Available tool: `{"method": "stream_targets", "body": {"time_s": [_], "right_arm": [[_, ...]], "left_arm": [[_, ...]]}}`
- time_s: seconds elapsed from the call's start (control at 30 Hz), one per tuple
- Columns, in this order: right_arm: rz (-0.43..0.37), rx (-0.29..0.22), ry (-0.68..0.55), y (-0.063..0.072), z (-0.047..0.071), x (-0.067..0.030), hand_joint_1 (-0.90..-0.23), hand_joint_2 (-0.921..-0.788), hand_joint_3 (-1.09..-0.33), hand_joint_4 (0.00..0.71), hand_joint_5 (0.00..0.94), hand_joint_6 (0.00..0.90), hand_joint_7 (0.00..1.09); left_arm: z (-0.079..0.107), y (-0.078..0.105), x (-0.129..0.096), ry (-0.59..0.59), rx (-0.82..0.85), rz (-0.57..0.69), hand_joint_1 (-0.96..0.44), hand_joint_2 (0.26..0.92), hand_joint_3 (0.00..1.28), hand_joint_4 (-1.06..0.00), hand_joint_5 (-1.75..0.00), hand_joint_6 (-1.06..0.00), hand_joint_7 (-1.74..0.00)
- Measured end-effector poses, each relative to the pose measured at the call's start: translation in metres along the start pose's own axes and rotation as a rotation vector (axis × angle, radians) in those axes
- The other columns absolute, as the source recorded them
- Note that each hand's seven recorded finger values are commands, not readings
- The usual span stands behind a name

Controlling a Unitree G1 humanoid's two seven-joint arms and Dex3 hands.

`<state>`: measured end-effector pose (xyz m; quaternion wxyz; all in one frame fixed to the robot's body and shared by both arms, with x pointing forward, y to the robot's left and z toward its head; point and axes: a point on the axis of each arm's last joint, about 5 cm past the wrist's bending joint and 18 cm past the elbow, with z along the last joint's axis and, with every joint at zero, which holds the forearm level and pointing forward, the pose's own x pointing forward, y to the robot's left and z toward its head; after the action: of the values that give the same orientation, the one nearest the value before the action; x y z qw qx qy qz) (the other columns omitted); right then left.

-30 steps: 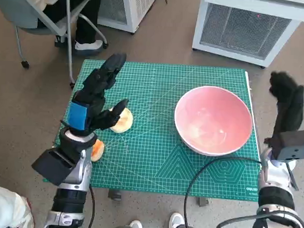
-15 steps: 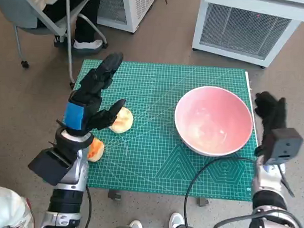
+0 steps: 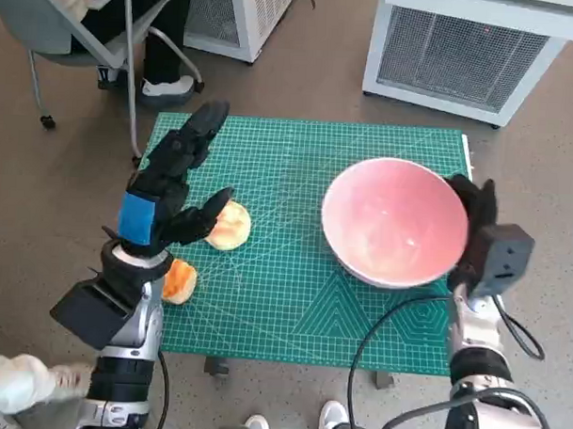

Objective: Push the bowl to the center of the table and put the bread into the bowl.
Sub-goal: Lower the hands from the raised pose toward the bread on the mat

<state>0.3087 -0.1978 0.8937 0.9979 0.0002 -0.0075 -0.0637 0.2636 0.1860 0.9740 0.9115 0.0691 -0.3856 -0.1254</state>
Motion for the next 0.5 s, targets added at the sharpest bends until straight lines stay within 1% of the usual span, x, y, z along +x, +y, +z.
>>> {"method": "stream_targets", "body": {"time_s": [0.27, 0.37, 0.43, 0.5], "right_arm": [[0.043, 0.025, -0.011, 0.014, 0.007, 0.0053, -0.539, -0.921, -0.856, 0.208, 0.011, 0.098, 0.34], [0.061, 0.048, -0.015, 0.017, 0.009, 0.0070, -0.541, -0.921, -0.847, 0.209, 0.010, 0.104, 0.34], [0.073, 0.074, -0.018, 0.021, 0.010, 0.0080, -0.525, -0.921, -0.848, 0.202, 0.005, 0.102, 0.33], [0.081, 0.099, -0.020, 0.025, 0.012, 0.0091, -0.493, -0.921, -0.853, 0.186, 0.002, 0.110, 0.28]], "left_arm": [[0.000, 0.002, -0.003, 0.007, 0.012, 0.008, -0.45, 0.921, 0.35, -0.34, 0.00, -0.44, -0.05], [0.001, 0.003, -0.004, 0.005, 0.018, 0.015, -0.46, 0.921, 0.35, -0.34, 0.00, -0.44, -0.05], [0.002, 0.004, -0.004, 0.004, 0.022, 0.020, -0.46, 0.921, 0.35, -0.34, 0.00, -0.44, -0.05], [0.002, 0.005, -0.004, 0.002, 0.026, 0.024, -0.46, 0.921, 0.35, -0.34, 0.00, -0.44, -0.05]]}}
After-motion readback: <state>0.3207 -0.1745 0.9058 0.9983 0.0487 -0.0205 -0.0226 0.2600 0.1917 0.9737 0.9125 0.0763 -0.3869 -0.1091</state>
